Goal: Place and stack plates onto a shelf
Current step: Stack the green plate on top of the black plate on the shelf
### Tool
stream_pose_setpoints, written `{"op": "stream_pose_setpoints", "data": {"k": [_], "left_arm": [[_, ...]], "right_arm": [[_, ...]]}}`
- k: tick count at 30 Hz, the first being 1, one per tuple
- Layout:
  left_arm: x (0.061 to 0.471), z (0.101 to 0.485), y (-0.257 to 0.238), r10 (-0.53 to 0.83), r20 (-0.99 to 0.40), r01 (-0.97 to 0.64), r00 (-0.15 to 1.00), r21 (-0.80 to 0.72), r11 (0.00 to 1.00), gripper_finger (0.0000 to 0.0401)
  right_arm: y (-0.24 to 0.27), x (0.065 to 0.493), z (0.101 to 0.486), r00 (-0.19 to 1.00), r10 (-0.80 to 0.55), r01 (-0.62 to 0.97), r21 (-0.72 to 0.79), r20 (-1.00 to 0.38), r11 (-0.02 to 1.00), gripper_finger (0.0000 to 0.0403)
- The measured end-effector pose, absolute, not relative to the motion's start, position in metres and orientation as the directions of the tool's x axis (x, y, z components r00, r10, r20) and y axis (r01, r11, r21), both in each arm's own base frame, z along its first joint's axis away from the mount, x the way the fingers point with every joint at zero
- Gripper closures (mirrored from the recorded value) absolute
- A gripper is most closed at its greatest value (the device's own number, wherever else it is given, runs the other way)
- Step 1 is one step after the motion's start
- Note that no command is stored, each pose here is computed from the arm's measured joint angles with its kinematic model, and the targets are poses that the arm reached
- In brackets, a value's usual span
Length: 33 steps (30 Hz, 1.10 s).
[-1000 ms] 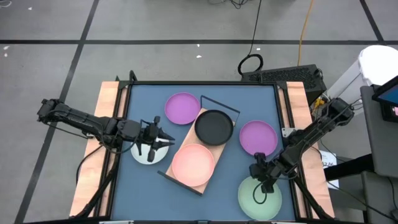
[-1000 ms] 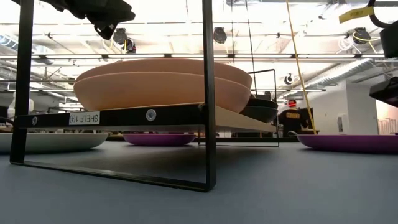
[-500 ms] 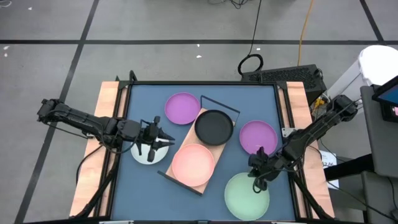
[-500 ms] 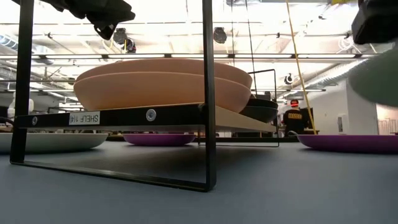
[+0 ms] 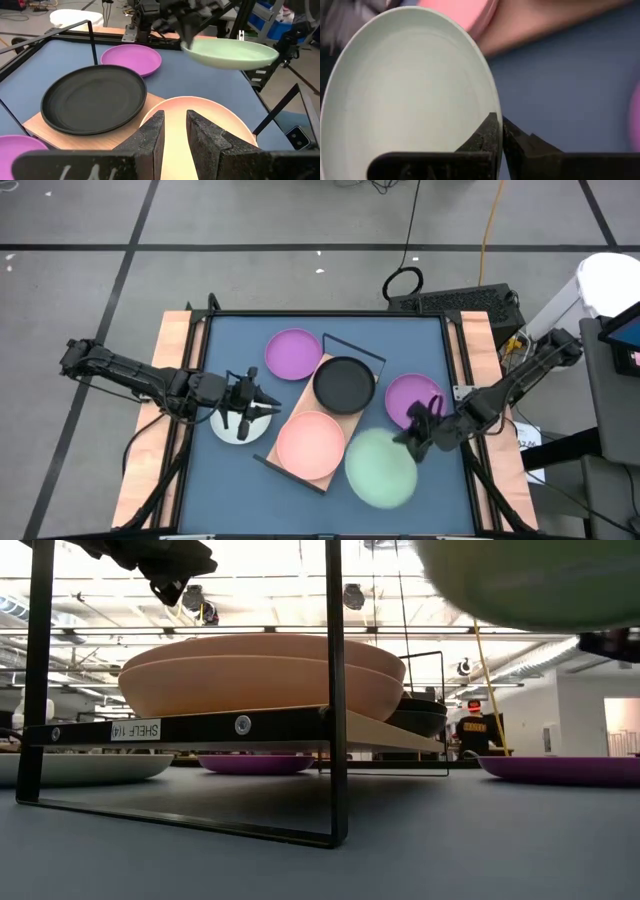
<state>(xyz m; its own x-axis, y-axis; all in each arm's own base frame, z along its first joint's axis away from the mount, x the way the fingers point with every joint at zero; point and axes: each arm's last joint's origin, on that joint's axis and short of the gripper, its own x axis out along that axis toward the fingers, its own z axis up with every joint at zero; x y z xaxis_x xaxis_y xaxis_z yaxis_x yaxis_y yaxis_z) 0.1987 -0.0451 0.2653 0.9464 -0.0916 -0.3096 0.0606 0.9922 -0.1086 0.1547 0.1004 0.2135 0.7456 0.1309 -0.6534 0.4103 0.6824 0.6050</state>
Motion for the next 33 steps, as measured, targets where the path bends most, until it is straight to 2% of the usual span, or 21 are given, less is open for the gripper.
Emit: {"op": "stream_pose_setpoints", "data": {"k": [5, 11, 14, 23, 29, 33], "left_arm": [[0.199, 0.265, -0.045, -0.092, -0.309, 0.063, 0.946, -0.102, 0.993, 0.0315], [0.199, 0.265, -0.045, -0.092, -0.309, 0.069, 0.947, -0.084, 0.994, 0.0316], [0.199, 0.265, -0.045, -0.092, -0.309, 0.072, 0.947, -0.077, 0.994, 0.0315], [0.199, 0.265, -0.045, -0.092, -0.309, 0.072, 0.947, -0.077, 0.994, 0.0315], [0.199, 0.265, -0.045, -0.092, -0.309, 0.072, 0.946, -0.077, 0.994, 0.0315], [0.199, 0.265, -0.045, -0.093, -0.309, 0.069, 0.947, -0.087, 0.994, 0.0315]], "right_arm": [[0.079, 0.155, 0.225, 0.823, -0.090, 0.455, 0.557, -0.561, 0.695, 0.0403], [0.063, 0.166, 0.232, 0.841, -0.285, 0.503, 0.472, -0.459, 0.724, 0.0403], [0.057, 0.173, 0.235, 0.848, -0.321, 0.503, 0.448, -0.423, 0.739, 0.0403], [0.051, 0.200, 0.235, 0.870, -0.363, 0.490, 0.500, -0.334, 0.714, 0.0403], [0.048, 0.221, 0.224, 0.862, -0.394, 0.506, 0.538, -0.318, 0.674, 0.0403], [0.044, 0.232, 0.214, 0.834, -0.450, 0.548, 0.582, -0.320, 0.601, 0.0403]]}}
